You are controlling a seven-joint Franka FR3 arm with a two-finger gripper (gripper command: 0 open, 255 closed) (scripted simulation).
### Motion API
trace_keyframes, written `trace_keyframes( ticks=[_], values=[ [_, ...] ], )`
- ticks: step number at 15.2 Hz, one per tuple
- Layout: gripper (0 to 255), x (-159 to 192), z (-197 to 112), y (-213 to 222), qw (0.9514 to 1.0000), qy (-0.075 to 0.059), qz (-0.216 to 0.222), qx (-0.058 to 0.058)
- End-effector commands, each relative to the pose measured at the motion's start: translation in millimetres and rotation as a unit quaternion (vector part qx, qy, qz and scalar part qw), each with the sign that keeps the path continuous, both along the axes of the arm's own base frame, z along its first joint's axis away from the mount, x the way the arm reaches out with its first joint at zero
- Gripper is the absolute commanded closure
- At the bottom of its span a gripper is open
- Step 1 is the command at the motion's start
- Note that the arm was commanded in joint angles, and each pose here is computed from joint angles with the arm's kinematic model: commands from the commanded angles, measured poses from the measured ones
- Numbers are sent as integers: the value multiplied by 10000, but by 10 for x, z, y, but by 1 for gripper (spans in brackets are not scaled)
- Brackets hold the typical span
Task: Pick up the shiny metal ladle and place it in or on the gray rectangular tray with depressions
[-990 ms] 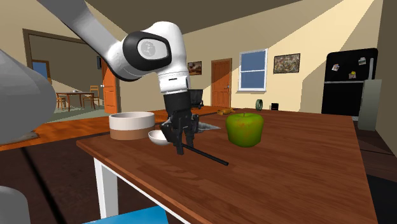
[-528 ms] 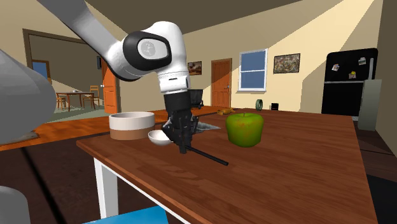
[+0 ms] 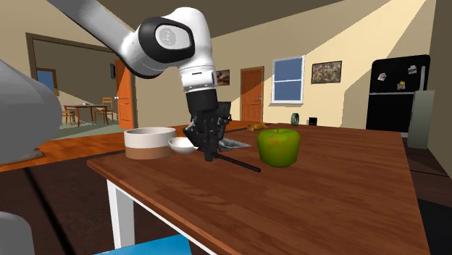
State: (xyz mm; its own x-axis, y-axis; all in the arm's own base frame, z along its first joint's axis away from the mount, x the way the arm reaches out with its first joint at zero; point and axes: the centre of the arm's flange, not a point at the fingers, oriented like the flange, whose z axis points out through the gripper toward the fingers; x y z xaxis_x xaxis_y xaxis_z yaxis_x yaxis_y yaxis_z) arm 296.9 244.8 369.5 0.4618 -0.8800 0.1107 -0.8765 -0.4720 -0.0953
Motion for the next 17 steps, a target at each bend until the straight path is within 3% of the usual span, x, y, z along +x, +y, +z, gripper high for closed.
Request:
trace_keyframes(
  ticks=[1, 15, 17],
  values=[
    [255, -4, 112, 0, 10000, 3, 0, -1],
    [255, -4, 850, 0, 10000, 3, 0, -1],
    [255, 96, 860, 244, 10000, 3, 0, -1]
  ],
)
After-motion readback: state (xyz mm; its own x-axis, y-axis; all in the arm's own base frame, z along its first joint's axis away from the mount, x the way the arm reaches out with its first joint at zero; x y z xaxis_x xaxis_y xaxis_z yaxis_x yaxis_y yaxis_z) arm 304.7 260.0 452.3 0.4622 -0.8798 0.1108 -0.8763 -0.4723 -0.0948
